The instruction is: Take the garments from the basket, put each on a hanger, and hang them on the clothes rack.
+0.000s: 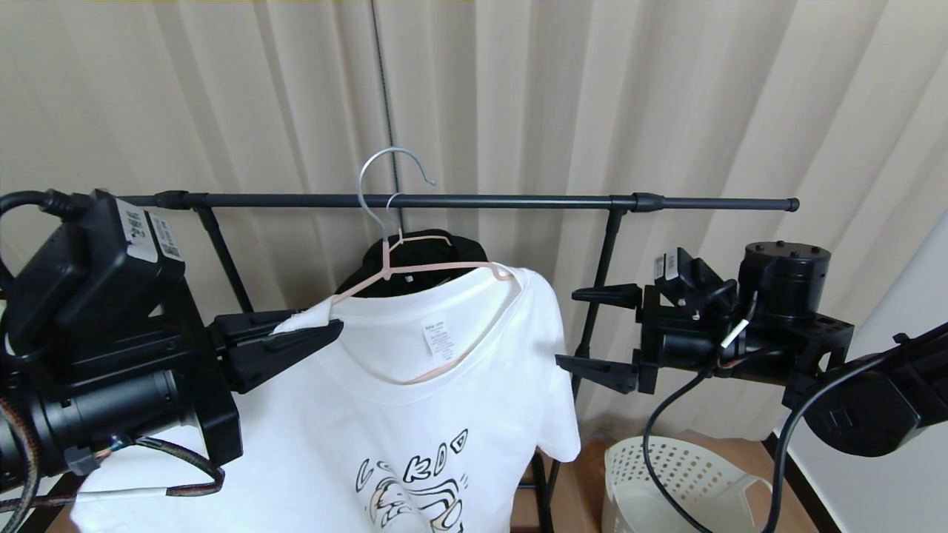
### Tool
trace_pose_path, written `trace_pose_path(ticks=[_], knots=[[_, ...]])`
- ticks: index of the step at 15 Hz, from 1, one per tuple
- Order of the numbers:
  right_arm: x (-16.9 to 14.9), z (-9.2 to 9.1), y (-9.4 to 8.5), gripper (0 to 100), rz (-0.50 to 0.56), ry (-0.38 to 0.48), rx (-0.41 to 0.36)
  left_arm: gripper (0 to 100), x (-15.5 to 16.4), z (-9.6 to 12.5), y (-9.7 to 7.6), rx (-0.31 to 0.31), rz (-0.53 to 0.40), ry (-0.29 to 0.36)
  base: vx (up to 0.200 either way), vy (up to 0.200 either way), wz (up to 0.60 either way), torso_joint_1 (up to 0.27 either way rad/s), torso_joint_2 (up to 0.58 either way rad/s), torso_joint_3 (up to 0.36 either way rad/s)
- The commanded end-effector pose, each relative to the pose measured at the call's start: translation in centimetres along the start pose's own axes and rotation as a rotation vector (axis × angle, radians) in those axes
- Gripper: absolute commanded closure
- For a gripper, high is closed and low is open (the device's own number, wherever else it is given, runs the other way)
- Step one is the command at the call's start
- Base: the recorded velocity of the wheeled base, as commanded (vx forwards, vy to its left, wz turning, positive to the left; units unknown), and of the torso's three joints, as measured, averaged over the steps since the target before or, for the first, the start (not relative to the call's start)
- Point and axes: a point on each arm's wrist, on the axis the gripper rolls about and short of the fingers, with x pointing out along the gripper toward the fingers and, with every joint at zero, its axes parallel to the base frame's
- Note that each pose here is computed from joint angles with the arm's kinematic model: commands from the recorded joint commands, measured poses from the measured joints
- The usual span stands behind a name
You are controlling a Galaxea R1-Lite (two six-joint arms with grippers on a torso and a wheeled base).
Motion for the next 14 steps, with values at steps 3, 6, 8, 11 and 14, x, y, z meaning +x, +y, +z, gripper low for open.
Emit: trace_pose_path(ticks=[3, 6, 8, 11, 14], knots=[[0.9, -0.9, -0.8, 0, -0.064, 0.034, 0.008, 100, 0.0, -0.4, -0.2, -0.004, -0.007, 0.008, 0.000, 0.000, 0.00, 0.000, 0.00, 0.000], [1.4, -1.5, -0.7, 0, -0.054, 0.047, 0.019, 100, -0.1, -0.3, -0.2, -0.003, -0.012, 0.003, 0.000, 0.000, 0.00, 0.000, 0.00, 0.000], [2.3, -2.2, -0.2, 0, -0.025, 0.063, 0.034, 100, 0.0, -0.2, -0.2, -0.001, -0.011, -0.001, 0.000, 0.000, 0.00, 0.000, 0.00, 0.000], [2.9, -2.9, -0.5, 0, -0.021, 0.075, 0.043, 100, -0.1, -0.1, -0.1, 0.000, -0.008, -0.005, 0.000, 0.000, 0.00, 0.000, 0.00, 0.000], [3.2, -3.4, -0.8, 0, -0.023, 0.081, 0.049, 100, -0.2, 0.1, -0.1, 0.002, -0.006, -0.010, 0.000, 0.000, 0.00, 0.000, 0.00, 0.000]])
